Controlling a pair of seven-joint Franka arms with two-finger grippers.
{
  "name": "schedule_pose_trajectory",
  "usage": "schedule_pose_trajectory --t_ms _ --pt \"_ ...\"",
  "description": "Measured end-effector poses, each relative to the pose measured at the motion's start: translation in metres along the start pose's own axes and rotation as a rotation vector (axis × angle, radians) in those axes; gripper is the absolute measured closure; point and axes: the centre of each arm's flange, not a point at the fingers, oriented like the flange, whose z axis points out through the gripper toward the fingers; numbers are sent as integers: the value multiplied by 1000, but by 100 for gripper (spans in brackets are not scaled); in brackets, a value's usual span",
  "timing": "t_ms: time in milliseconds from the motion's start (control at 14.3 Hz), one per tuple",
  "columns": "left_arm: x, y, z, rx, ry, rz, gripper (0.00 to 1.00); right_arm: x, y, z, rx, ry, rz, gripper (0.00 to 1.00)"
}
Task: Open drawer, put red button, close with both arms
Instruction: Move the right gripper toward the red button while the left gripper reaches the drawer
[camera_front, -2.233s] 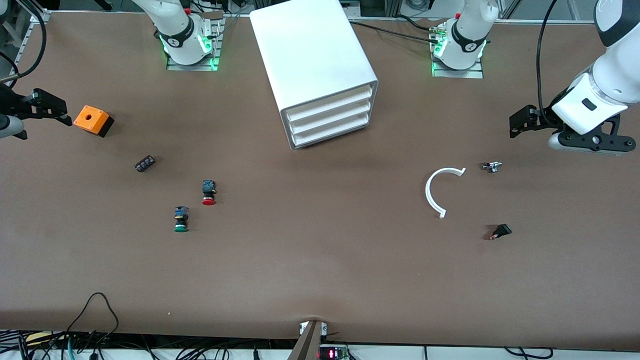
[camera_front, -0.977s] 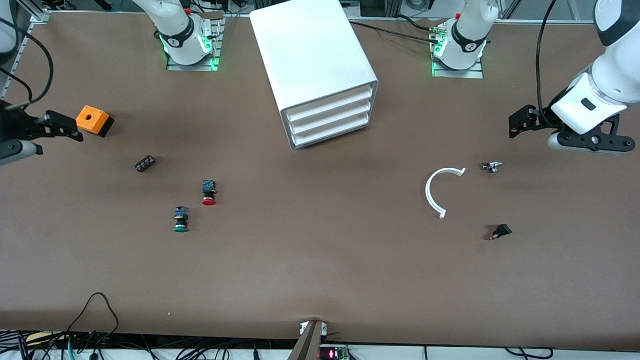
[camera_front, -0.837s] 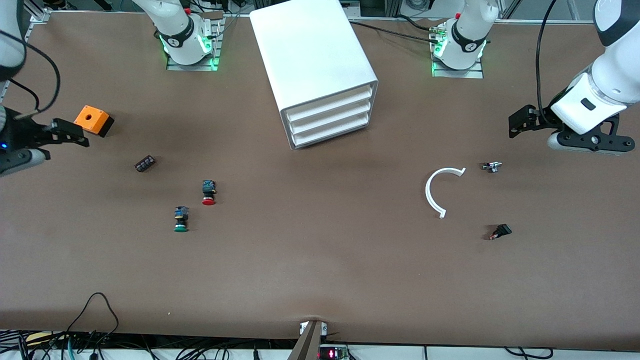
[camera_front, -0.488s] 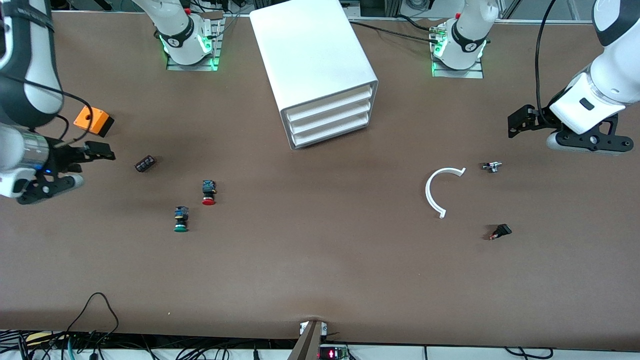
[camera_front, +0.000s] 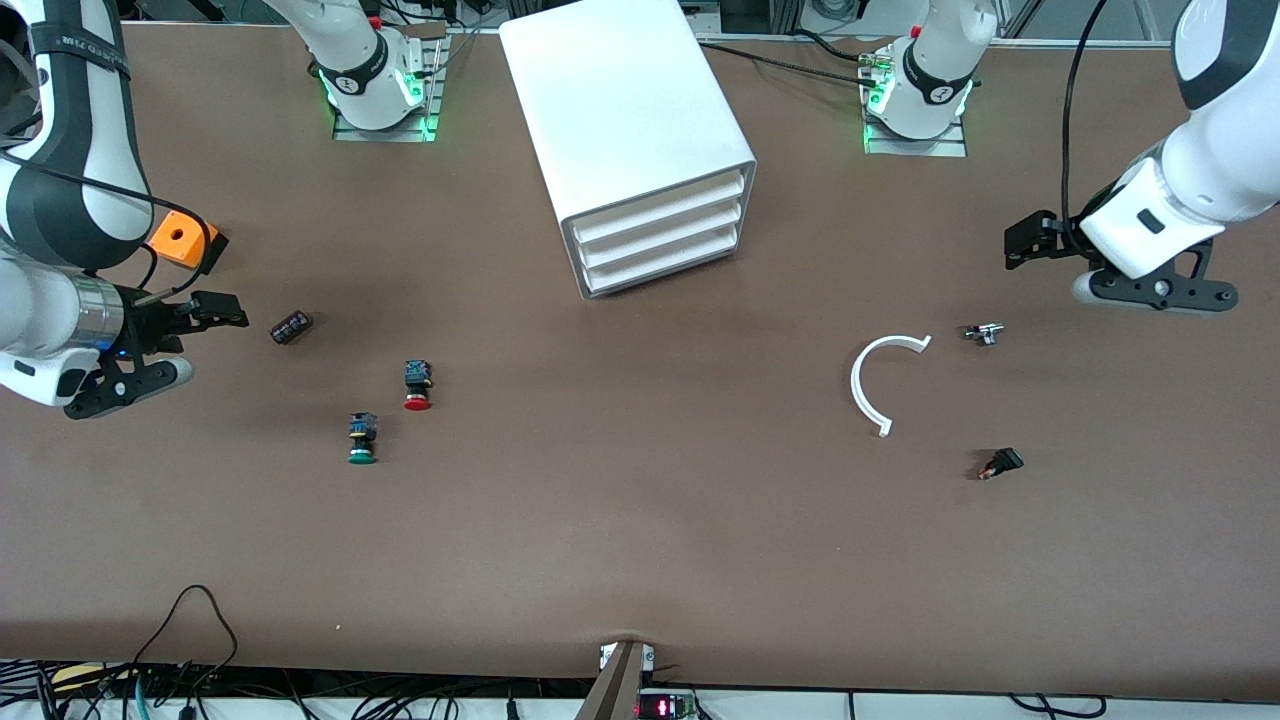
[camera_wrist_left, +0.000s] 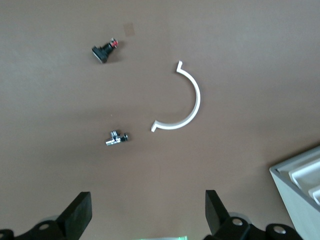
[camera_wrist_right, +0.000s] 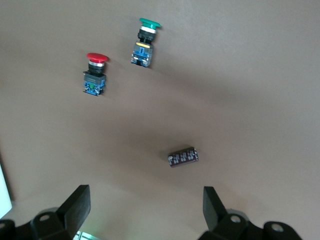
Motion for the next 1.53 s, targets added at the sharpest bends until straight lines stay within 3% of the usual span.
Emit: schedule_pose_trajectory --t_ms 279,558,907,1116,1326,1535 --pt "8 9 13 -8 -81 24 0 7 -3 -5 21 60 1 0" --pt "18 39 42 -137 -164 69 0 29 -34 5 5 79 19 0" --pt "51 85 117 -414 -298 148 0 69 -82 44 -13 70 15 0" --pt "71 98 155 -573 -276 281 0 77 -80 61 -13 62 42 0" --pt "81 113 185 -776 -236 379 0 84 -76 80 -10 46 46 0" --pt "85 122 226 -938 -185 414 0 89 -74 93 -10 38 49 0"
